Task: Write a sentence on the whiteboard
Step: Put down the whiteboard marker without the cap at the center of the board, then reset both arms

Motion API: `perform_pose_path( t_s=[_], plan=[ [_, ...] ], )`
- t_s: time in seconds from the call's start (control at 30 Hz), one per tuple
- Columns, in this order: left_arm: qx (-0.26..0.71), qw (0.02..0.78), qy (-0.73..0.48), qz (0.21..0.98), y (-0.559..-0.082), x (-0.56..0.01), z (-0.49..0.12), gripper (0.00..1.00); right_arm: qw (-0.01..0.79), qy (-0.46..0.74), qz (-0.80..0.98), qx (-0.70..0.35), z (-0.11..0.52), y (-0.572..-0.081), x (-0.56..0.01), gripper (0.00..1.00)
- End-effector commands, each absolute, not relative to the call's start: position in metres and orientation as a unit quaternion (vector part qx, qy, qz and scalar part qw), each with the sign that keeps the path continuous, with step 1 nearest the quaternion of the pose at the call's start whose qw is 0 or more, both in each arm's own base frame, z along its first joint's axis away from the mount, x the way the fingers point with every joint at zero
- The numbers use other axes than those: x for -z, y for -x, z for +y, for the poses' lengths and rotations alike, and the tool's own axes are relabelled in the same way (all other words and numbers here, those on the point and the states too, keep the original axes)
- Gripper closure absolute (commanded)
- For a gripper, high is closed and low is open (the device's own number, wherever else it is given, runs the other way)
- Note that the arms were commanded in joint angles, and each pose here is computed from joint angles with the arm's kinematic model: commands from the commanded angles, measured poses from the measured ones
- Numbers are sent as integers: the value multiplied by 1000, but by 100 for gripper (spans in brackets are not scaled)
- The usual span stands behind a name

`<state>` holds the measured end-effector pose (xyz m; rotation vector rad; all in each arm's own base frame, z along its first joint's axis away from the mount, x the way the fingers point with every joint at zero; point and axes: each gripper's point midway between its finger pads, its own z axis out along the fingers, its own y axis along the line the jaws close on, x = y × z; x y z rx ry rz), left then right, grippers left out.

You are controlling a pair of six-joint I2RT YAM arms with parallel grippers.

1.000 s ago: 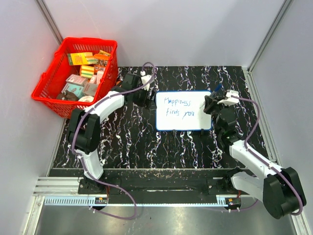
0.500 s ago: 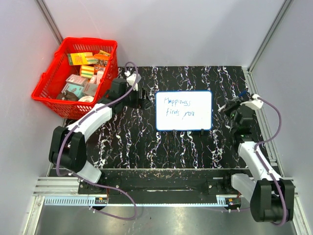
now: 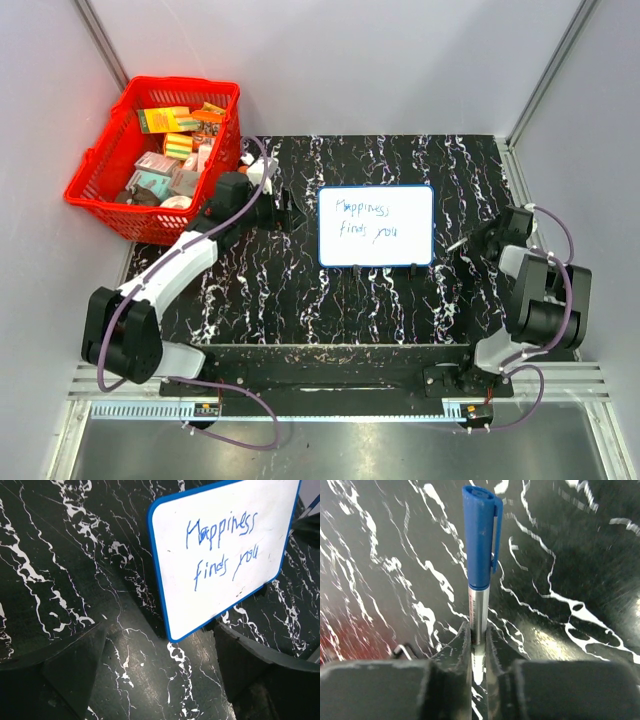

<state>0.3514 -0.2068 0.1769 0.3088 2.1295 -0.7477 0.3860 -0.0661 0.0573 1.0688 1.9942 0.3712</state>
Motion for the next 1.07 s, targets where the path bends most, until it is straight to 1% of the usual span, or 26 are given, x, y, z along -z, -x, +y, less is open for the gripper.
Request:
perform_pose_path(
  t_s=[0.0, 0.07, 0.1, 0.17, 0.33, 0.4, 0.43, 0.5, 0.53, 0.6, 0.67, 0.73, 0.77, 0.83, 0.93, 0.97, 1.0, 1.03],
  plan=[
    [305, 485, -101, 813, -357, -216, -203, 7, 408, -407, 787, -221, -43, -393, -67, 61],
    [304, 500, -92, 806, -359, -222, -200, 6, 425, -408, 779, -216, -46, -391, -73, 38],
    [302, 501, -83, 807, -359, -219, -198, 5, 428, -406, 778, -216, -46, -391, -76, 9],
    [305, 513, -63, 800, -360, -223, -195, 4, 436, -403, 778, -207, -49, -389, -82, 0],
    [298, 523, -6, 798, -366, -229, -185, 3, 468, -385, 771, -197, -52, -385, -108, 0],
    [269, 530, 15, 804, -372, -226, -175, 3, 483, -376, 767, -193, -53, -383, -119, 0],
    [252, 524, 22, 813, -372, -220, -169, 3, 509, -361, 757, -194, -52, -382, -138, 0],
    [196, 542, 23, 817, -379, -223, -154, 3, 538, -342, 747, -189, -53, -378, -157, 0],
    [173, 537, 19, 825, -377, -218, -150, 3, 566, -328, 734, -185, -53, -373, -179, 0],
    [127, 549, 20, 826, -377, -219, -138, 3, 596, -311, 721, -168, -57, -368, -203, 0],
    [106, 561, 22, 821, -374, -217, -131, 3, 625, -293, 713, -125, -61, -357, -227, 0],
    [105, 584, 14, 805, -369, -225, -129, 3, 647, -262, 710, -92, -57, -349, -253, 0],
    [102, 590, 14, 801, -367, -222, -127, 3, 658, -271, 701, -56, -65, -345, -261, 0],
    [99, 612, 15, 785, -363, -234, -124, 3, 682, -255, 685, -23, -61, -338, -280, 0],
    [80, 633, 15, 770, -357, -241, -115, 3, 710, -240, 662, 5, -54, -335, -290, 0],
    [84, 632, -3, 770, -353, -236, -118, 3, 713, -244, 658, 13, -57, -334, -288, 0],
    [80, 643, -12, 762, -350, -243, -116, 2, 709, -246, 661, 19, -58, -333, -277, 0],
    [80, 652, -15, 754, -349, -248, -116, 1, 729, -246, 639, 22, -61, -334, -283, 0]
  ],
)
